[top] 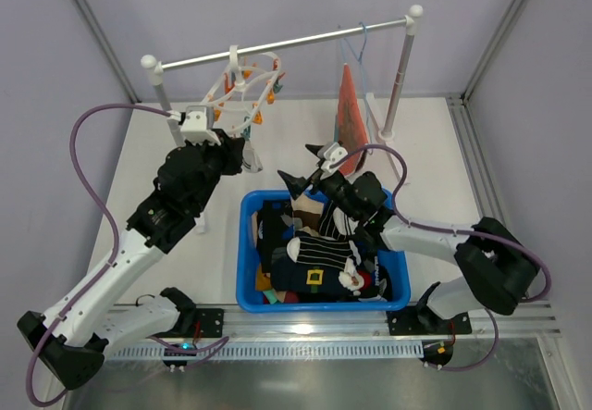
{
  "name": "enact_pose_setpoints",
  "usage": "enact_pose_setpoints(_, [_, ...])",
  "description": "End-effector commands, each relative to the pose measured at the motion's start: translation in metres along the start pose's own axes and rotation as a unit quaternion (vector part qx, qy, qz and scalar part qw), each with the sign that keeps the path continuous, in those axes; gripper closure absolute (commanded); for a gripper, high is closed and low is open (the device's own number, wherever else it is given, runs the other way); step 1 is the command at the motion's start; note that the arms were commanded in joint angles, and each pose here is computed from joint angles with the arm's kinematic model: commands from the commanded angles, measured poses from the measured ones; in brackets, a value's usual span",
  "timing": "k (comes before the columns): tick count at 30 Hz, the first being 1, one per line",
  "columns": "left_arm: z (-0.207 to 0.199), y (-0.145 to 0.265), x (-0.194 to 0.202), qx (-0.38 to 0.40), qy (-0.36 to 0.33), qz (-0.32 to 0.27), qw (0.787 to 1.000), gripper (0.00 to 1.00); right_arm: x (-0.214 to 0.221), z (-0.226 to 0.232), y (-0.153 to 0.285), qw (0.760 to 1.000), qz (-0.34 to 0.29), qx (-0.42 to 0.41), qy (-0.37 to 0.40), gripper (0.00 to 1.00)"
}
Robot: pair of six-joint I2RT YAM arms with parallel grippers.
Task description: Remove the socks clipped to the hanger
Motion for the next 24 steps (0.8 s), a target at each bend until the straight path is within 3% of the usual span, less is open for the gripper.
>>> enact_pose_setpoints(1, [-0.002,0.004,0.0,0.015,0.004,0.001,1.0,1.0,-0.025,0.016,-0.025,0.994,-0.072,-0.079,-0.018,0.0])
enact_pose_setpoints(9, [-0.005,0.001,0.002,0.02,0.003,0.004,1.0,1.0,0.005,0.029,-0.038,0.987,-0.064,-0.138,-0.045,0.01])
enact_pose_setpoints(24, [-0.007,0.001,0.005,0.029,0.005,0.008,1.0,1.0,0.028,0.031,-0.102,0.986,-0.02,-0.154,-0.053,0.02])
Point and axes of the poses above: each gripper's point midway between its finger pads, its own y axis back along the fingers, its own z axis along the line the jaws close on, x = y × z, the point moved 5 cm from there along y, back along the fingers, and after that the axes turned 13 degrees about -y, right-handed, at the moved point
